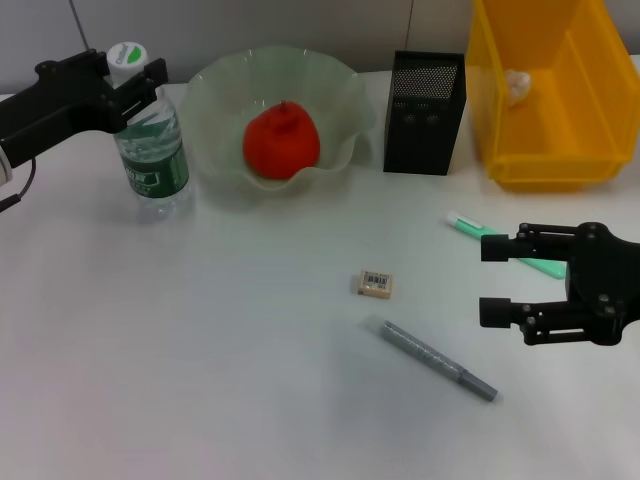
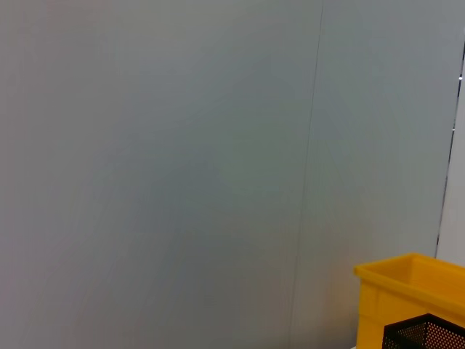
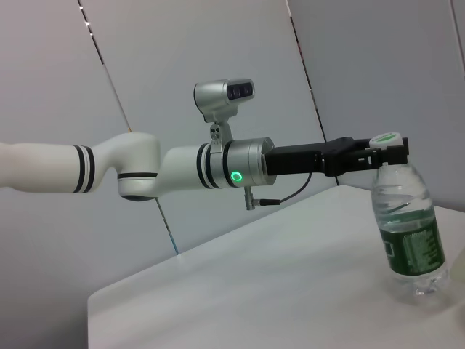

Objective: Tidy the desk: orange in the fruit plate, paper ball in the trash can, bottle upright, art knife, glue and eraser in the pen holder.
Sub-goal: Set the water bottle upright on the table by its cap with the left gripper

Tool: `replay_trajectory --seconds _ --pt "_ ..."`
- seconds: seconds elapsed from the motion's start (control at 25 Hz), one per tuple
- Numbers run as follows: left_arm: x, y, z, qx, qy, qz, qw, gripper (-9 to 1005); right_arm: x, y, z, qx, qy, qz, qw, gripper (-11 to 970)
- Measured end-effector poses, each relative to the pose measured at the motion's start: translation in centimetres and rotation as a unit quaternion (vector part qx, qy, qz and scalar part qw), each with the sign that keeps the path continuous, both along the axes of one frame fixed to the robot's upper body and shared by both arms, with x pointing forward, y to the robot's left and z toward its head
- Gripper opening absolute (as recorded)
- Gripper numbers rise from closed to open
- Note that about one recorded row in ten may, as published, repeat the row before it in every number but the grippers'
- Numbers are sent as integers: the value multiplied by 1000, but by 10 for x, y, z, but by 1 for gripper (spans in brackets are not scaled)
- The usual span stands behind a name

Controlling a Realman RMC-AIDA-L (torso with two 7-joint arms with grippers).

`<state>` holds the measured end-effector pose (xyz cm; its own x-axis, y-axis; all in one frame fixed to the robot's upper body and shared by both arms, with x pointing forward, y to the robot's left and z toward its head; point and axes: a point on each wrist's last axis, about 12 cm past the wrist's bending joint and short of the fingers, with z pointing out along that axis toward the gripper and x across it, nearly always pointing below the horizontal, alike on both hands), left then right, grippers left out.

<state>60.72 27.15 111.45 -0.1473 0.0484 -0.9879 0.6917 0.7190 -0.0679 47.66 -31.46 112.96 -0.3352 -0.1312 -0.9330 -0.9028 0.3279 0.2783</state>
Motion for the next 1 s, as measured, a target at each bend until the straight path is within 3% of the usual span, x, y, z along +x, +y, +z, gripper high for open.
replay_trajectory --seconds 1.0 --pt "-3 -1 -14 6 12 9 1000 536 6 5 -4 1 9 4 1000 790"
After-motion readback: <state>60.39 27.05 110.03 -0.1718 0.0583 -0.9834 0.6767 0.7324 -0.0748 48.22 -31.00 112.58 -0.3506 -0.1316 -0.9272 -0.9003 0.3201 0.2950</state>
